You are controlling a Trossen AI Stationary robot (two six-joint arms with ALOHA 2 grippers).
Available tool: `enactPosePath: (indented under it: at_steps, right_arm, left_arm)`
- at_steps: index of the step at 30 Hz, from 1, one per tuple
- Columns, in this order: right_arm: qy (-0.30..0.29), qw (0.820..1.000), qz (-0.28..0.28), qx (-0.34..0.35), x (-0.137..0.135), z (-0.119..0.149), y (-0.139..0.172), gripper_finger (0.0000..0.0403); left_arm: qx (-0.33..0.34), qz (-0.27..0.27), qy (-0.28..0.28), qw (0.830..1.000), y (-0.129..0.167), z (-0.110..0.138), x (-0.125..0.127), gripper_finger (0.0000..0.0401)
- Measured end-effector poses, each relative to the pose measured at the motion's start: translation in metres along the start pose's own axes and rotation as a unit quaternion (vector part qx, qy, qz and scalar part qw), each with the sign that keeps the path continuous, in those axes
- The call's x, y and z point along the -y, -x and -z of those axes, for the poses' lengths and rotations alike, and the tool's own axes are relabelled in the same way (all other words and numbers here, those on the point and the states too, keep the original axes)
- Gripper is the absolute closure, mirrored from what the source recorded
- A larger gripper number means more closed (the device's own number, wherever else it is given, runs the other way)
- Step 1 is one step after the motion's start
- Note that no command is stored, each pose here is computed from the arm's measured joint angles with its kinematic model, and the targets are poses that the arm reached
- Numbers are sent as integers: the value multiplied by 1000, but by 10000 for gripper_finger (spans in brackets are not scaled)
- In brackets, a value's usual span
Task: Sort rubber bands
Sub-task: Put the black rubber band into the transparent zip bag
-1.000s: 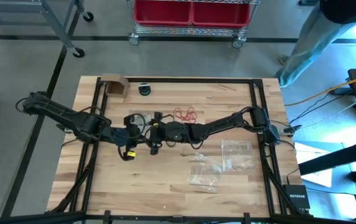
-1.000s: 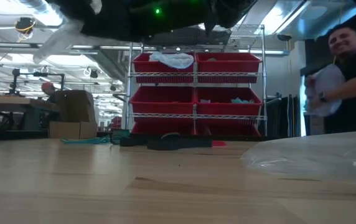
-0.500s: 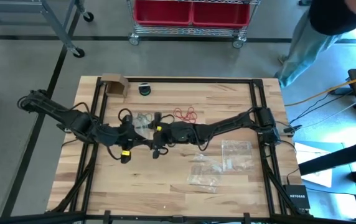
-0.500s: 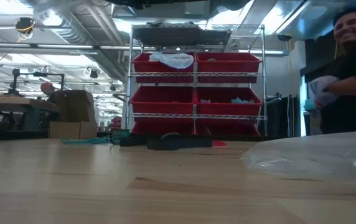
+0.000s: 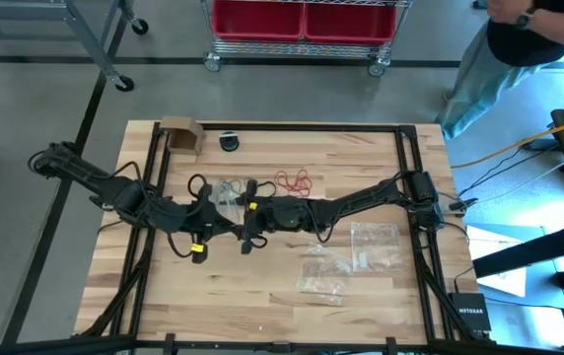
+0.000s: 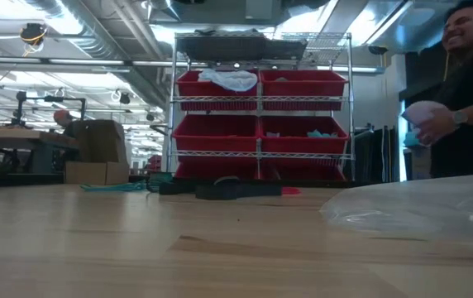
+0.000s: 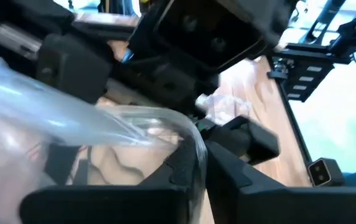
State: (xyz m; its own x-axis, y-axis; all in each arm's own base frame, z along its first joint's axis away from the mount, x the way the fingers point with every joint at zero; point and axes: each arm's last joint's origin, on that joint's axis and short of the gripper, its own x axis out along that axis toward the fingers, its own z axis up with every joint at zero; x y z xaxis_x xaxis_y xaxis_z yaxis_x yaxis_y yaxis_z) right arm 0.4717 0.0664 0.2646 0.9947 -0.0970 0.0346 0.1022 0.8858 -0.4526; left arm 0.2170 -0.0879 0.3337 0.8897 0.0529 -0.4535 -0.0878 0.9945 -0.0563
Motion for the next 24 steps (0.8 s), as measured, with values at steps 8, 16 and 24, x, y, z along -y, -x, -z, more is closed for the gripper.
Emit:
enactPosePath:
  at_steps: [8,16,24]
  right_arm:
    - [-3,1000,11,-9,-2,-1,1,168]
    - [-36,999,12,-14,-2,-1,1,168]
    - [-38,999,20,-10,-1,-2,1,168]
  left_arm:
    - [-22,13,-54,998,9,-9,-3,278]
    - [-39,16,-136,990,23,-20,-5,221]
    - [-36,16,-167,985,24,-21,-5,221]
